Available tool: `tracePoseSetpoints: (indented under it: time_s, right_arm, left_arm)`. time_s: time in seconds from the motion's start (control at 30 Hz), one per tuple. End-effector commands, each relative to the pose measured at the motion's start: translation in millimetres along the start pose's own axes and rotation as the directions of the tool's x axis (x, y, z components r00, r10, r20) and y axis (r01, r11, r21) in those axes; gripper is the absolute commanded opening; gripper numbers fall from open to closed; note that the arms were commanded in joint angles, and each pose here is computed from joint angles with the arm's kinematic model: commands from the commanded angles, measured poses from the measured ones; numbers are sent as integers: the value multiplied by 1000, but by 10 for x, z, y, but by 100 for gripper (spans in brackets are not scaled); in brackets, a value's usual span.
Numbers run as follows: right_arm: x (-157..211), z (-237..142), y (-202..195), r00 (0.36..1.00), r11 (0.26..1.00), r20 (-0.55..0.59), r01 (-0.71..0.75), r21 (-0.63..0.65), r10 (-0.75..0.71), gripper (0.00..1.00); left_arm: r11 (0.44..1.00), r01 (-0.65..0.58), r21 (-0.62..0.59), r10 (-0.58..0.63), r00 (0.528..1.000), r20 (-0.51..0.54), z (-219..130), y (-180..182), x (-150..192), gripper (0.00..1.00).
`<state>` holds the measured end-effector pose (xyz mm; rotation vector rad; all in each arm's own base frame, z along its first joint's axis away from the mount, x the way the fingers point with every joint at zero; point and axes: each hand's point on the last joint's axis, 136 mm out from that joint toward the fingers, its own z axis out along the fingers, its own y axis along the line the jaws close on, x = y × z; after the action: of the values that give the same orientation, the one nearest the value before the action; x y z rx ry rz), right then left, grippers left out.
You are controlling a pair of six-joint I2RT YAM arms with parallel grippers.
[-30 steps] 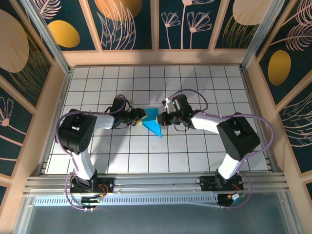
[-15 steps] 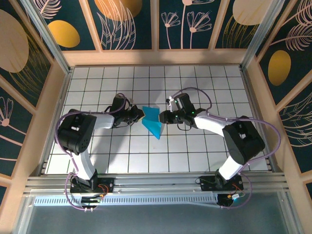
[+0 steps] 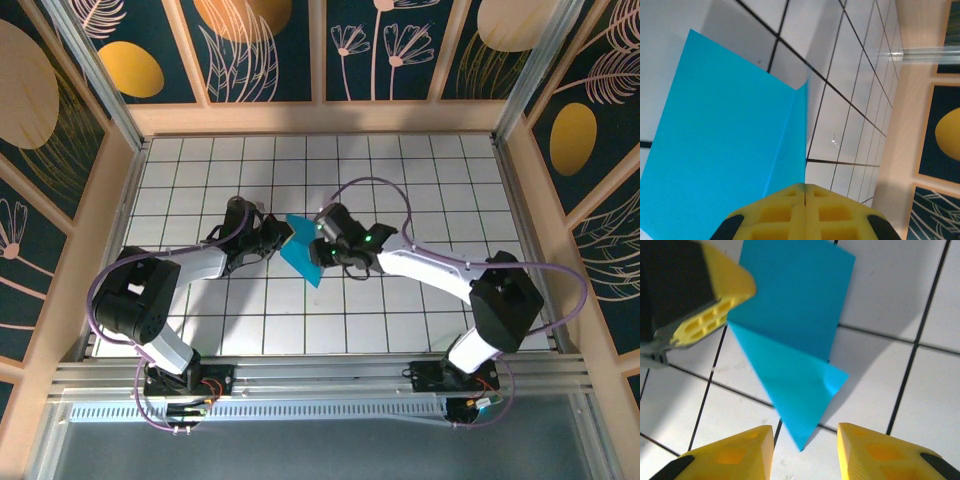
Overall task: Fold a paper plane with a square sheet of paper (fold left side to right side)
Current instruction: Fourth fold the wing at the center of the table.
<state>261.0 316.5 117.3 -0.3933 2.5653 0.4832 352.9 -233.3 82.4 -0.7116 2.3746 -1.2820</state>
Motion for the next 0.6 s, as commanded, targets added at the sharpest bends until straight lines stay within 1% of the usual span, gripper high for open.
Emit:
tracePoseSetpoints:
  time_s: [0.0, 0.13, 0.23, 0.57]
  right_arm:
    - [177, 108, -87, 1000, 992, -9, -15, 123, 16, 42]
    - [326, 237, 96, 999, 990, -16, 52, 131, -50, 44]
    - [378, 349, 146, 996, 985, -29, 85, 147, -82, 45]
    - [360, 549, 113, 987, 965, -35, 160, 206, -157, 44]
  left_arm:
    - [994, 97, 56, -100, 994, 51, -58, -104, -53, 1]
    - [992, 109, 57, -112, 993, 47, -41, -112, -22, 1]
    - [992, 112, 58, -115, 992, 43, -26, -115, -1, 1]
    - [993, 110, 53, -112, 993, 37, -9, -120, 38, 1]
